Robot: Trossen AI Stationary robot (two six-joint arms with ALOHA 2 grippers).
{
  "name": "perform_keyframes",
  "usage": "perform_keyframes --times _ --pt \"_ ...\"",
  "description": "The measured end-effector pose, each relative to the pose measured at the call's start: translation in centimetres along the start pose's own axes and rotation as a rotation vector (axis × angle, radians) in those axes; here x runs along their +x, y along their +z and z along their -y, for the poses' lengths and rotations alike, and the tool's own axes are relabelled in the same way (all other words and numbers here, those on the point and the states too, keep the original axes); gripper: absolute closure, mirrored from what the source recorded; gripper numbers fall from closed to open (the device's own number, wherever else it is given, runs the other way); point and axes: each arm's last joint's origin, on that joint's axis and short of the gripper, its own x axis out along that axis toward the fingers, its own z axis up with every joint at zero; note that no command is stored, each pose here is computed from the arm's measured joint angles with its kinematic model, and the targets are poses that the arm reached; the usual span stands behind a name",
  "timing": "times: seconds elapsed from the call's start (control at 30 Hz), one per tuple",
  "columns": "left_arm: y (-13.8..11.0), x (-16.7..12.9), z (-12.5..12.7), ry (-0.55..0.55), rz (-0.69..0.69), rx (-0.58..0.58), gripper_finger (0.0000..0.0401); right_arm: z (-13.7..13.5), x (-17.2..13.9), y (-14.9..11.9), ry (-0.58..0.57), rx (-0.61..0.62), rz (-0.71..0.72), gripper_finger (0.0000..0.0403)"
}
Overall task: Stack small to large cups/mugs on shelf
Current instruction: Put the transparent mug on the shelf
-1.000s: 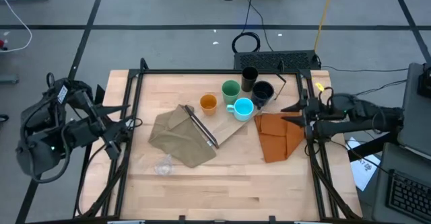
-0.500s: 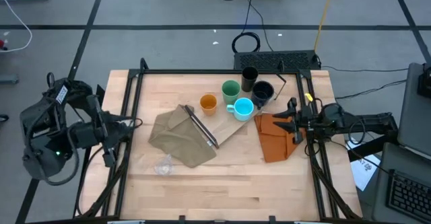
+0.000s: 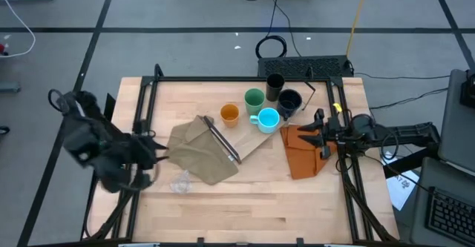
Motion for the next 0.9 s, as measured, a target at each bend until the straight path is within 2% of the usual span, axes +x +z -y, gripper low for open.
perform_keyframes --times 0.27,0.4,0.5,0.6,0.7,0.9 --pt "-3.8 7.5 0.0 0.048 -0.456 -0.072 0.0288 0.0 0.4 -0.1 -0.001 0.0 -0.005 0.0282" --pt "-5.7 10.1 -0.5 0.096 -0.609 -0.125 0.0288 0.0 0.6 -0.2 -0.002 0.0 -0.014 0.0282" --pt "-6.6 11.6 -0.7 0.063 -0.708 -0.204 0.0288 0.0 0.7 -0.3 -0.004 -0.001 -0.027 0.0282" --pt "-6.8 12.4 -0.6 0.017 -0.717 -0.213 0.0288 0.0 0.8 -0.4 -0.005 -0.001 -0.036 0.0282" --pt "-6.9 12.7 -0.8 0.03 -0.708 -0.211 0.0288 0.0 0.8 -0.4 -0.005 -0.005 -0.037 0.0282" --pt "-6.6 13.1 -1.5 0.061 -0.703 -0.283 0.0288 0.0 0.8 -0.4 -0.005 -0.016 -0.036 0.0282"
